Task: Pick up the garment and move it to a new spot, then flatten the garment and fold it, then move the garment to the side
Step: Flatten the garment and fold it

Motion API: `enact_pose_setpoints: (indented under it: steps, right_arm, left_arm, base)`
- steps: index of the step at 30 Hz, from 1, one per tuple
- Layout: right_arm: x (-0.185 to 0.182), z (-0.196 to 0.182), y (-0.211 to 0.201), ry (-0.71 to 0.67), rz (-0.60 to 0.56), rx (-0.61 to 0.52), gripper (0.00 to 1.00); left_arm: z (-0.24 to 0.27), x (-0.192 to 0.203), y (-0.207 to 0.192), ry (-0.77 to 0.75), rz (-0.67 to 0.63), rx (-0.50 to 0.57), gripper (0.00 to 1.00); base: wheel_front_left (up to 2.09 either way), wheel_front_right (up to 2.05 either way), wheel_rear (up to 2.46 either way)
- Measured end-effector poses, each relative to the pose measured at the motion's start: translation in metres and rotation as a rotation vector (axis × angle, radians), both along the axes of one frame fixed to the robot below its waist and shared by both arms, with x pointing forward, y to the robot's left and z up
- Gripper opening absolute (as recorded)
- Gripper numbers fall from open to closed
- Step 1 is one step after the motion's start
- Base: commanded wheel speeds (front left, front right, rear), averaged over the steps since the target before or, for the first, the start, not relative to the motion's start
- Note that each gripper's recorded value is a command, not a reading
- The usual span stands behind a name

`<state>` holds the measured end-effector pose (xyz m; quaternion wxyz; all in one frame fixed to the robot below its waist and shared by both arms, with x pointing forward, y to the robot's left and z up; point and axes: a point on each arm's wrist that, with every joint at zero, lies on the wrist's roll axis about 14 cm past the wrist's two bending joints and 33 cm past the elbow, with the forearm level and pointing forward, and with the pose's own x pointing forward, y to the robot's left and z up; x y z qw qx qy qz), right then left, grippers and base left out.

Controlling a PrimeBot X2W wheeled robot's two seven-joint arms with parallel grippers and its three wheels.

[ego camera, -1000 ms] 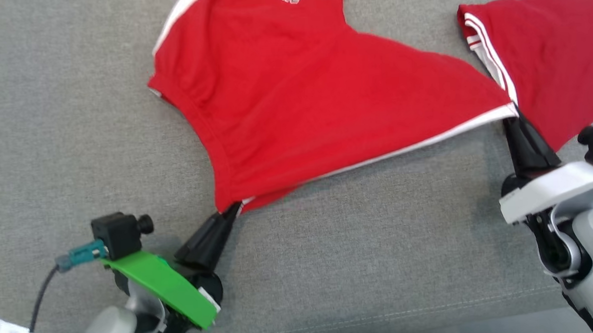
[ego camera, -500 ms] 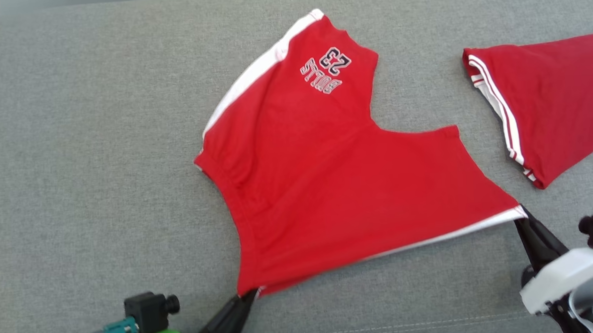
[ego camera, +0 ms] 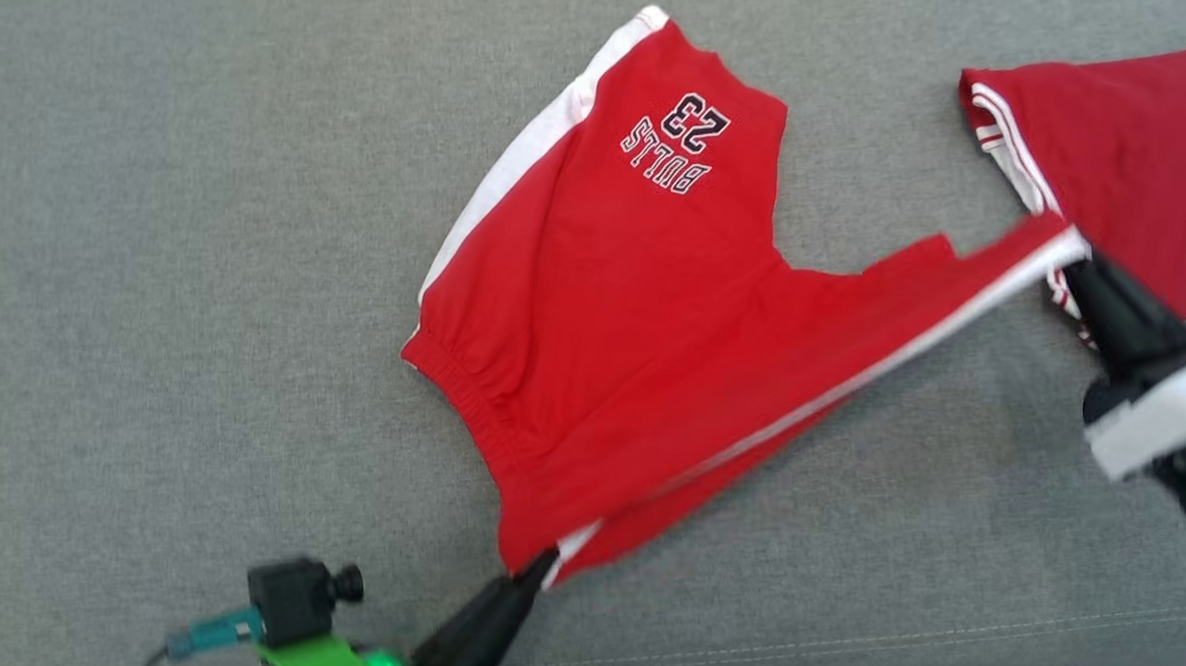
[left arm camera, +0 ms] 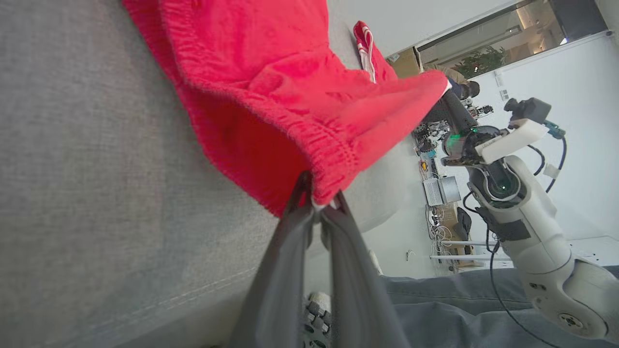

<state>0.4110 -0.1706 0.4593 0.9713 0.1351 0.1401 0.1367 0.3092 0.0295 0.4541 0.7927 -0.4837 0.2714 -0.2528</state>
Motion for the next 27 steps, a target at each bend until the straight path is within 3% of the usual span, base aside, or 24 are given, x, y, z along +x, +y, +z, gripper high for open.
enact_pose_setpoints:
  steps: [6,11,22,27]
  right_arm:
    - [0.063,0.026,0.020,-0.048,0.077,0.014,0.00]
    - [0.096,0.022,0.043,-0.009,0.123,0.041,0.00]
    - [0.158,-0.021,0.105,0.081,0.259,-0.007,0.00]
    - [0.168,-0.052,0.145,0.121,0.352,-0.028,0.00]
  left_arm:
    - [0.032,0.055,0.016,-0.104,0.013,-0.040,0.00]
    - [0.031,0.081,0.033,-0.130,0.017,0.018,0.00]
    - [0.010,0.126,0.056,-0.042,0.070,0.010,0.00]
    - [-0.005,0.147,0.076,-0.011,0.140,0.026,0.00]
  base:
    - [0.00,0.00,0.00]
    - [0.00,0.00,0.00]
    - [0.00,0.00,0.00]
    - [0.00,0.00,0.00]
